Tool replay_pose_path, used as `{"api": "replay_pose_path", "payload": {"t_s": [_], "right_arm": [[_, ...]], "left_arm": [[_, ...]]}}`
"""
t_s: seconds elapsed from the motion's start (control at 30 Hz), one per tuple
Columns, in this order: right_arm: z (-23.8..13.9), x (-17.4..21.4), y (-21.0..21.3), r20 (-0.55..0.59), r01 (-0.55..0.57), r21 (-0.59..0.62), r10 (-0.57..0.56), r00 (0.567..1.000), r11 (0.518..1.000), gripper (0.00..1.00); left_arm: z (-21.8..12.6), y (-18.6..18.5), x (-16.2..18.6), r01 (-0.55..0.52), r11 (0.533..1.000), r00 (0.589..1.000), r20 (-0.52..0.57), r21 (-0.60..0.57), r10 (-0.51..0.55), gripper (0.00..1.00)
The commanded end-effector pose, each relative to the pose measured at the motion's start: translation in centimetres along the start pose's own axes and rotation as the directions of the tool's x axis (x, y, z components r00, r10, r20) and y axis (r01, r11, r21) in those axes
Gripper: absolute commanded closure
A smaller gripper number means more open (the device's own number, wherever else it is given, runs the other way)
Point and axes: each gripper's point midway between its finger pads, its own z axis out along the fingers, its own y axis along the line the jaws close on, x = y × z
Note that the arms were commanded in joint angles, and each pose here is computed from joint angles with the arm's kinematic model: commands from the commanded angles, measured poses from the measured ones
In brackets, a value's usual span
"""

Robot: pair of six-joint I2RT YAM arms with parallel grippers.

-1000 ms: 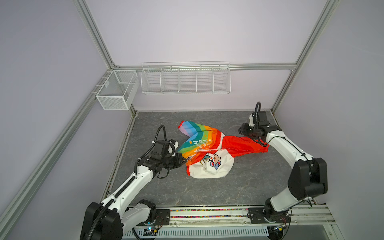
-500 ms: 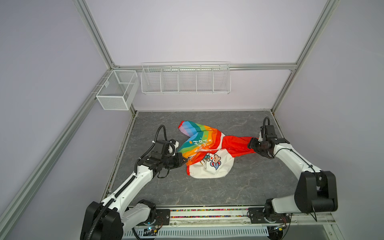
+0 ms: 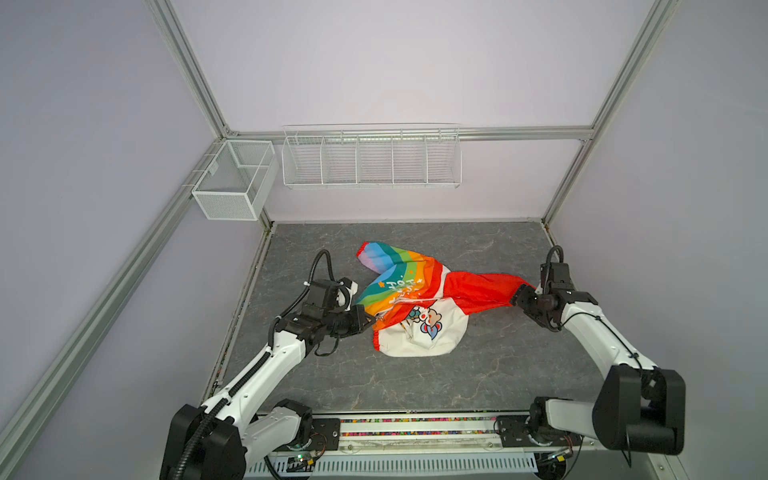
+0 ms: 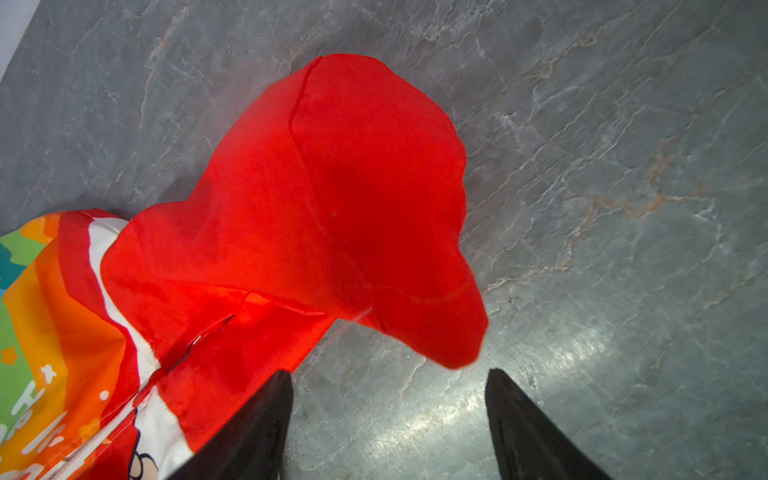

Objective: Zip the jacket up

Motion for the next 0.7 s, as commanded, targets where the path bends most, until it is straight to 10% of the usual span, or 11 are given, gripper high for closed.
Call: {"api": "replay_pose_path", "payload": {"t_s": [0.0, 0.47, 0.67], "right_arm": [[0.5, -0.7, 1.1, 0.003, -0.021, -0.051, 0.021, 1.000, 0.998, 0.26], [1.8, -3.4, 3.9, 0.012, -0.069, -0.135, 0.071, 0.997, 0.988, 0.47], [2.6, -5.4, 4.7, 0.035, -0.054, -0.144, 0.060, 0.998, 0.988, 0.75]], "left_arm": [[-0.2, -0.2, 0.1, -0.007, 1.000, 1.000, 0.007, 0.016, 0.007, 1.00], [-0.1, 0.0, 0.3, 0.001, 1.000, 1.000, 0.003, 0.014, -0.001, 1.00], [-0.1, 0.0, 0.3, -0.004, 1.000, 1.000, -0.006, 0.008, 0.004, 1.00]]}}
